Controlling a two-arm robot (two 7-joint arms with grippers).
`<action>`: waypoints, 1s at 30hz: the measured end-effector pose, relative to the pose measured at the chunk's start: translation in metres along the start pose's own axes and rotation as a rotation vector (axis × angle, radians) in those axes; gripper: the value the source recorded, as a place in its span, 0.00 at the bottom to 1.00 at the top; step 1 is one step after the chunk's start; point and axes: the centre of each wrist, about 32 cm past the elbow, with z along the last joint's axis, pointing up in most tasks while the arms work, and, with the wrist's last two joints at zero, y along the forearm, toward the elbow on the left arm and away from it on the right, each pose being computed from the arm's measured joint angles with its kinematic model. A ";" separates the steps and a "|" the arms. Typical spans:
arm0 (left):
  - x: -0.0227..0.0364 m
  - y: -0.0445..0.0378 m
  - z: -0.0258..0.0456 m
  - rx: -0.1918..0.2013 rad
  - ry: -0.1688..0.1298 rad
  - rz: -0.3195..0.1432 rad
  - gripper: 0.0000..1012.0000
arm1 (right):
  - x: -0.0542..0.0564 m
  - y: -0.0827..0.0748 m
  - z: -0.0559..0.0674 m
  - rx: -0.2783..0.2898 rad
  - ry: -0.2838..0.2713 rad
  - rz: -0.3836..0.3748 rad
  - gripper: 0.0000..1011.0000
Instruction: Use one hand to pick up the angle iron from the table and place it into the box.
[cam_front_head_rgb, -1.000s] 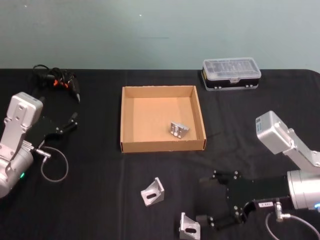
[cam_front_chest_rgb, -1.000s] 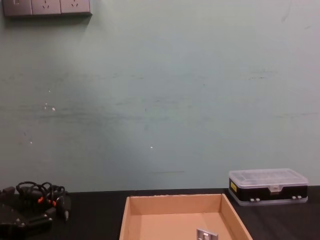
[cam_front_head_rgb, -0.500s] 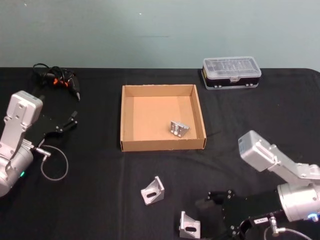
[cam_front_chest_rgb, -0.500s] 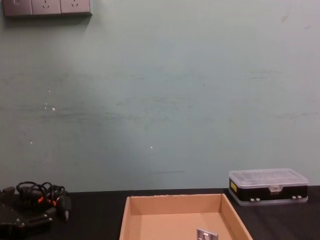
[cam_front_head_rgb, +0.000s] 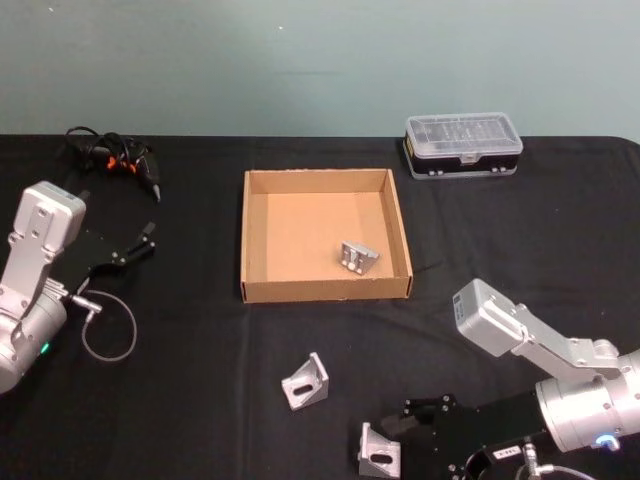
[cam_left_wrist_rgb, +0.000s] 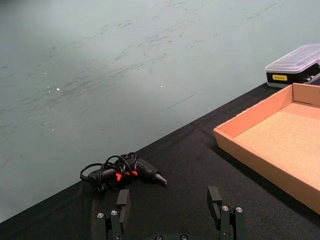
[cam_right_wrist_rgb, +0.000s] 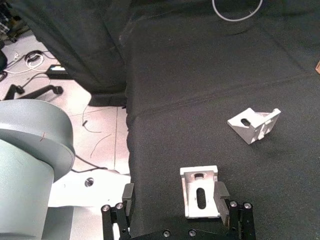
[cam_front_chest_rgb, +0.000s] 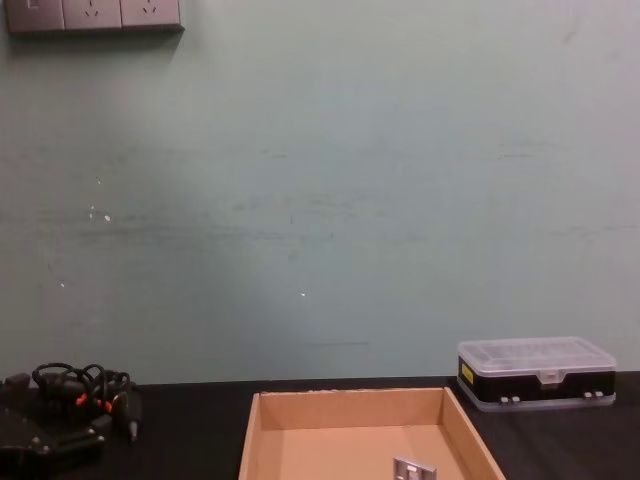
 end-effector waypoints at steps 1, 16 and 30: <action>0.0000 0.0000 0.0000 0.000 0.000 0.000 1.00 | 0.000 0.001 0.000 0.000 0.000 0.001 0.99; 0.0000 0.0000 0.0000 0.000 0.000 0.000 1.00 | 0.017 0.016 0.000 -0.002 -0.005 0.007 0.99; 0.0000 0.0000 0.0000 0.000 0.000 0.000 1.00 | 0.025 0.029 0.000 -0.008 -0.008 0.030 0.99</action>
